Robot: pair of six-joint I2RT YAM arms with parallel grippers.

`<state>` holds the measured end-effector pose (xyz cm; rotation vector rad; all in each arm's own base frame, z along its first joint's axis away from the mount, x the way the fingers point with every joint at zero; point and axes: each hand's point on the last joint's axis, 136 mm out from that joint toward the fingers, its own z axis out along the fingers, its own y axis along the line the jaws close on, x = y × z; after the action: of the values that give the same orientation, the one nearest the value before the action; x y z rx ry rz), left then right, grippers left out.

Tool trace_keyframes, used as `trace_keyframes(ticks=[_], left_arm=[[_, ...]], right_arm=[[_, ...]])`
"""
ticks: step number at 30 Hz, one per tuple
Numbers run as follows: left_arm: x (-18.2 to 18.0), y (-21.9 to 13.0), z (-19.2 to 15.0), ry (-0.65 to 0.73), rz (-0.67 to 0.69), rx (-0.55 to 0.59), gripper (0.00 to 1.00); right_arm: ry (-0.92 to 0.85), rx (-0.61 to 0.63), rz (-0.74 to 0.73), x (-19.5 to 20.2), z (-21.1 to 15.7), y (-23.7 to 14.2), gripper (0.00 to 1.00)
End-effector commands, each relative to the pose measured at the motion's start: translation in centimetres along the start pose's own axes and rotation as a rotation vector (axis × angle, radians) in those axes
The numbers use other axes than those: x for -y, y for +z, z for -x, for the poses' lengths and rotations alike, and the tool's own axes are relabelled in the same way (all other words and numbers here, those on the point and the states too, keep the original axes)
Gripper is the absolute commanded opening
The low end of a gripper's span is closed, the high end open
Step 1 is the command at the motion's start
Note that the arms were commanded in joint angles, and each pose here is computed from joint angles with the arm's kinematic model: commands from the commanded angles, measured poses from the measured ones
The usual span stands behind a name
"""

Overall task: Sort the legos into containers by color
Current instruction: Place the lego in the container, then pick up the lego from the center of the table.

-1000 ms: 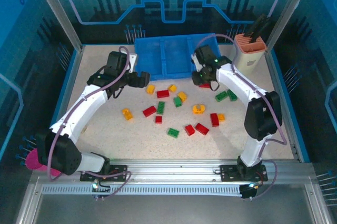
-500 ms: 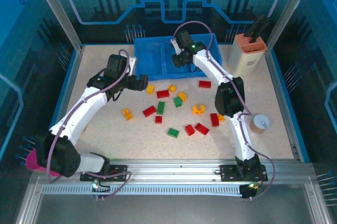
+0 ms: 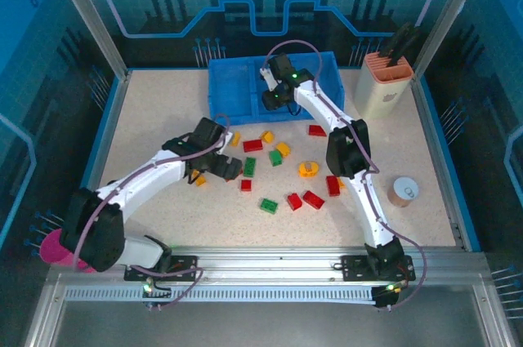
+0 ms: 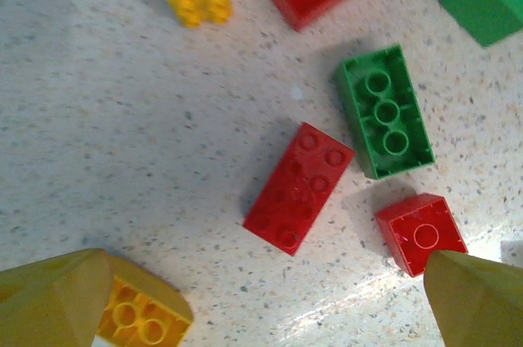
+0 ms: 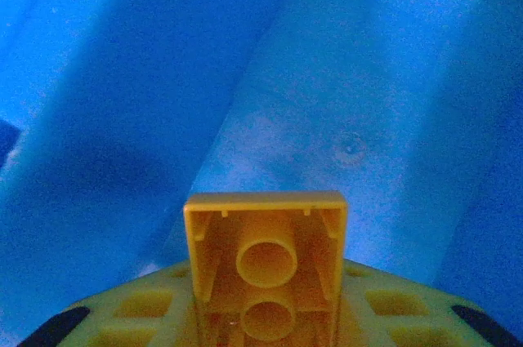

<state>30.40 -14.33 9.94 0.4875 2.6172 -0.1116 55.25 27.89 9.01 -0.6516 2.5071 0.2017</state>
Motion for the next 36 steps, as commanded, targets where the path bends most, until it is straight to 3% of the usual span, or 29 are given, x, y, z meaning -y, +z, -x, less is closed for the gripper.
trace_keyframes(ticks=[1,8,15,23,29,33,36], left_arm=[[0.3,1.7,-1.5,0.077,0.037,-0.062,0.97],[0.8,4.2,-2.8,0.106,0.051,-0.163,0.93],[1.1,5.5,-2.4,0.143,0.036,-0.177,0.91],[1.1,8.2,-2.5,0.210,0.045,-0.230,0.88],[1.2,9.5,-1.9,0.235,0.046,-0.239,0.86],[1.6,10.0,-2.4,0.234,0.024,-0.269,0.76],[1.8,10.2,-3.4,0.216,0.011,-0.296,0.74]], right_arm=[[-0.027,0.032,0.053,-0.9,1.0,-1.9,0.43],[-0.037,0.082,0.066,-1.3,1.8,-4.5,0.56],[-0.053,0.142,0.100,-2.3,2.6,-8.0,0.58],[-0.039,0.178,0.096,-2.4,0.8,-10.3,0.59],[0.004,0.176,0.096,-2.5,-1.4,-10.6,0.59],[0.031,0.158,0.096,-2.5,-3.0,-10.4,0.59],[0.040,0.142,0.077,-2.2,-4.1,-10.4,0.59]])
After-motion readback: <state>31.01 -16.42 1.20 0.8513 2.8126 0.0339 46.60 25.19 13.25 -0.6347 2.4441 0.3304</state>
